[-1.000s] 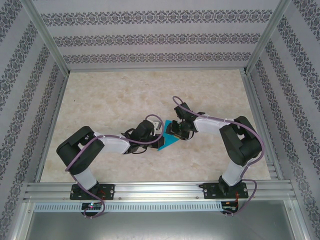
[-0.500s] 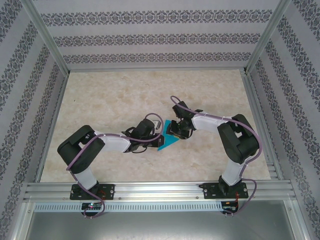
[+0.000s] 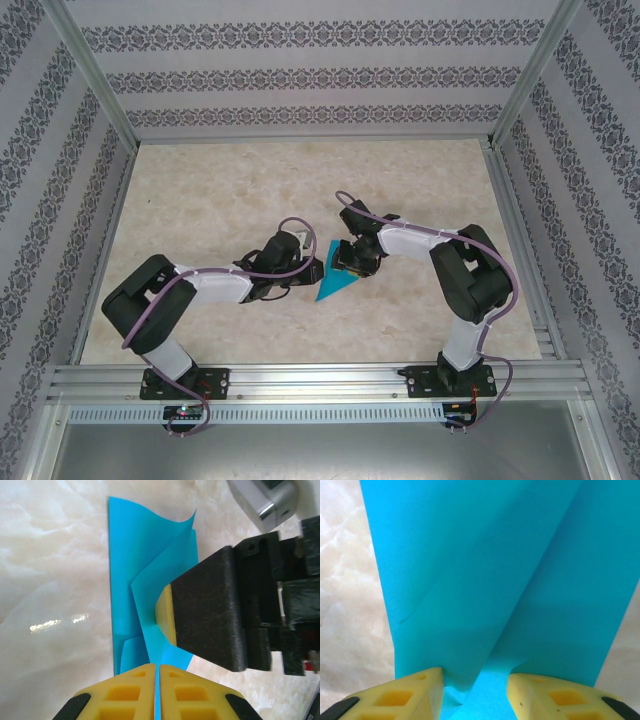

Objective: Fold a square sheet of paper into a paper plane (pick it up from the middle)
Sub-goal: Fourth fold the wing at the center of the table.

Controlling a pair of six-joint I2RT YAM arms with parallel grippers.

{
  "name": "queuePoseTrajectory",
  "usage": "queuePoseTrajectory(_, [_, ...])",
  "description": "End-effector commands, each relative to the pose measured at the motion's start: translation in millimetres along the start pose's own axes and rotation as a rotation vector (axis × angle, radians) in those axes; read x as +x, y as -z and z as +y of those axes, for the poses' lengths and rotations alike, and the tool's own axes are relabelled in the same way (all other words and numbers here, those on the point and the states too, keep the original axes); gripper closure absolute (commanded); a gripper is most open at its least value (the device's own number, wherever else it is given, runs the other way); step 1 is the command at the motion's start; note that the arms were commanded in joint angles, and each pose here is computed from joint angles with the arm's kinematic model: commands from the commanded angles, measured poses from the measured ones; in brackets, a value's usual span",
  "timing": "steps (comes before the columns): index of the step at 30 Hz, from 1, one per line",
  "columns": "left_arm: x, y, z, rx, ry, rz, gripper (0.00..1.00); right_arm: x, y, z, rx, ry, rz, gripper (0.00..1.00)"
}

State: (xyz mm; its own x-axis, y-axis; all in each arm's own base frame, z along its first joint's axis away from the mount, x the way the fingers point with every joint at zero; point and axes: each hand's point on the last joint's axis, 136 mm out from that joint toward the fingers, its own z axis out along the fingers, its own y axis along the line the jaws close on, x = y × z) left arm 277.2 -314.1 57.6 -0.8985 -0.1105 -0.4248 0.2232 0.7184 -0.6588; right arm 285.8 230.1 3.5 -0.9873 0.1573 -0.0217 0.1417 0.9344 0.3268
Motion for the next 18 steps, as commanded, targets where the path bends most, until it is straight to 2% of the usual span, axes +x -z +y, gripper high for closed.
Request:
queuePoseTrajectory(1, [-4.5,-6.0,-5.5,0.054,0.017,-0.006,0.89,46.9,-49.2,-82.8,0.303,-0.021,0.155,0.52])
queuePoseTrajectory(18, [6.4,-21.2,-4.5,0.090,0.016,0.050,0.90,49.2,-56.2,-83.8,0.314,-0.058,0.173,0.46])
